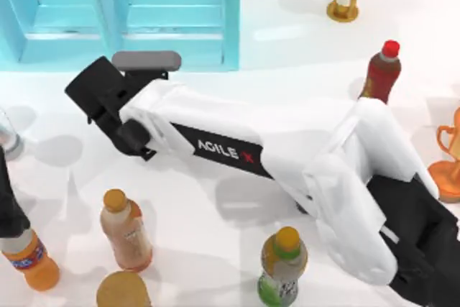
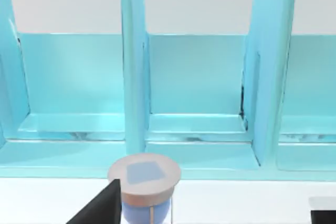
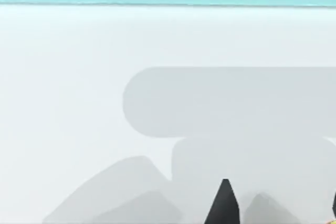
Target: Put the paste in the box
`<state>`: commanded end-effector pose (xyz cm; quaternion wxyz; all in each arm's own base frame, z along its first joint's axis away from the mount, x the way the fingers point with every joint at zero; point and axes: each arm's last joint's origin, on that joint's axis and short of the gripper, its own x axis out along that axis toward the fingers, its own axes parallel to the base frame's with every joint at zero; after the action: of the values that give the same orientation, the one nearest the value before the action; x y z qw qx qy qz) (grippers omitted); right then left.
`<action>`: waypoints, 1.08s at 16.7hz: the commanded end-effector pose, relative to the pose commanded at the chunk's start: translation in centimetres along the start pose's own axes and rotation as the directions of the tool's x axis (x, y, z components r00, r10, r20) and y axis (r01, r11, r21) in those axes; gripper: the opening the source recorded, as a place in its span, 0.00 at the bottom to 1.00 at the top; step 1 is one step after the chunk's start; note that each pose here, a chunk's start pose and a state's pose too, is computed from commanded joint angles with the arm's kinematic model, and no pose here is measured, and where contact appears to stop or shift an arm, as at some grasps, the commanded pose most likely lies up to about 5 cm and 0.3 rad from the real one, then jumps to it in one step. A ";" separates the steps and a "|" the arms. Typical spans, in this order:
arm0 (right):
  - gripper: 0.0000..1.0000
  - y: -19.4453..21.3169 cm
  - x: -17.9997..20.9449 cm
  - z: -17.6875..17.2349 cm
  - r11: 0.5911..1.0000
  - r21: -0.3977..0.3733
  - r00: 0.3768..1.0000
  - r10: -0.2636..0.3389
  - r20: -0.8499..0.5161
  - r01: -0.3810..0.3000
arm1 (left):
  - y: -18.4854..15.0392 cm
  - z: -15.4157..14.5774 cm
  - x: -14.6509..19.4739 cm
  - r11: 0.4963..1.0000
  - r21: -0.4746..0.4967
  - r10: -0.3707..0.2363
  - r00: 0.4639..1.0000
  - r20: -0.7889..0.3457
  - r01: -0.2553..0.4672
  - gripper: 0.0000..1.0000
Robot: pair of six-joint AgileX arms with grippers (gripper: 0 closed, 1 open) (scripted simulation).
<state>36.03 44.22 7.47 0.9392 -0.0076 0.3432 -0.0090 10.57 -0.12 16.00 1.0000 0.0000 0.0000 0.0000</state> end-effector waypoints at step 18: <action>0.00 -1.5 -6.2 8.6 1.000 -0.020 1.000 0.019 -0.024 -0.020 | 0.0 0.0 0.0 1.000 0.000 0.000 1.000 0.000 0.000 1.00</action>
<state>36.81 42.97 18.08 0.9349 -0.0137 0.3547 0.0037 10.57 -0.12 16.00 1.0000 0.0000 0.0000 0.0000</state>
